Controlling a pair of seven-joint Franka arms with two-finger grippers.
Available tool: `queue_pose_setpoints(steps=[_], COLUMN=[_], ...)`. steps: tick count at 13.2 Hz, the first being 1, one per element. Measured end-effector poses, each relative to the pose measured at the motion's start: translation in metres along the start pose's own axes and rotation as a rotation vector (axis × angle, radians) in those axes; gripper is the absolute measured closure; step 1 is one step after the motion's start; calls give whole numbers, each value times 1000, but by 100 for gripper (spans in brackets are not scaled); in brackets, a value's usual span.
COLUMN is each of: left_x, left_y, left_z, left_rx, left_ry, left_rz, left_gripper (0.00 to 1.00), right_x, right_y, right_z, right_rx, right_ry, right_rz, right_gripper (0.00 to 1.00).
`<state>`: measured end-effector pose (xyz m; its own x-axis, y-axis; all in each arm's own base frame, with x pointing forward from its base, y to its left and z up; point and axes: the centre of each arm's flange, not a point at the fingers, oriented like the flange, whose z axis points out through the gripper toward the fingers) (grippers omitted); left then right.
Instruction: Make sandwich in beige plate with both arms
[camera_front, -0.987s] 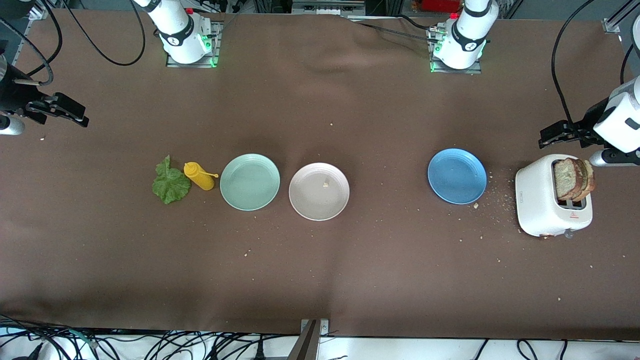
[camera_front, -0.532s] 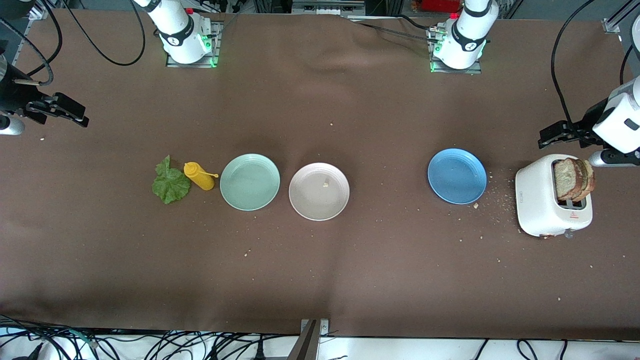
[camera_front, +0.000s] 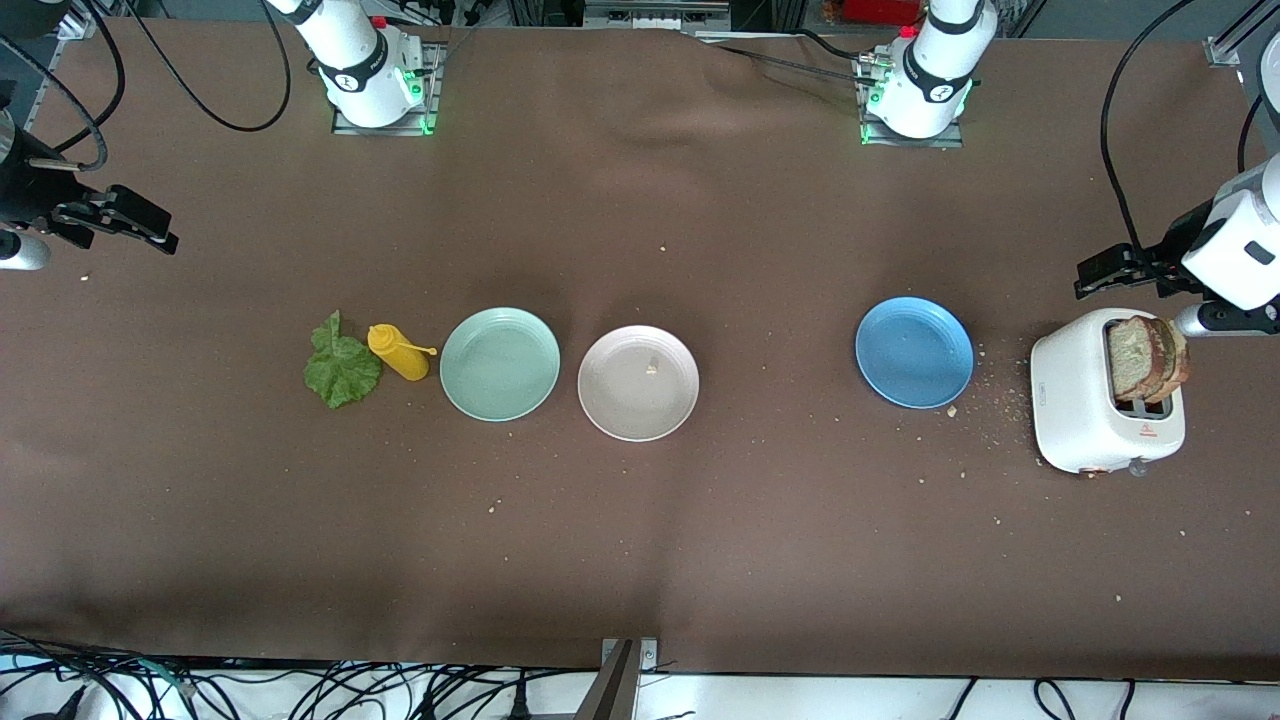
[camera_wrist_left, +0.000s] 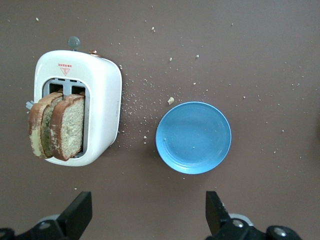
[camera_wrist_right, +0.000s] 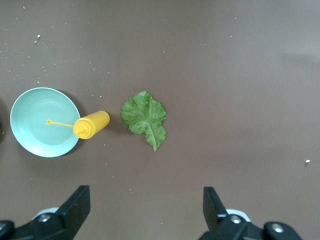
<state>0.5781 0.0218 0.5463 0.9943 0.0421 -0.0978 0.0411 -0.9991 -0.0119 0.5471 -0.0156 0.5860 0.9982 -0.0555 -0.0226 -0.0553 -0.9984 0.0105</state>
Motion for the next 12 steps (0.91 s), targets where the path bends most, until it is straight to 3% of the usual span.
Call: queue_pose_setpoints(steps=[12], left_x=[0], left_y=[0], left_z=[0], left_rx=[0], left_ry=[0], left_rz=[0], left_gripper=[0], right_x=[3], right_y=[-2], right_z=[10], right_rx=[-1], right_ry=[-25], right_rz=[-3], right_gripper=[0])
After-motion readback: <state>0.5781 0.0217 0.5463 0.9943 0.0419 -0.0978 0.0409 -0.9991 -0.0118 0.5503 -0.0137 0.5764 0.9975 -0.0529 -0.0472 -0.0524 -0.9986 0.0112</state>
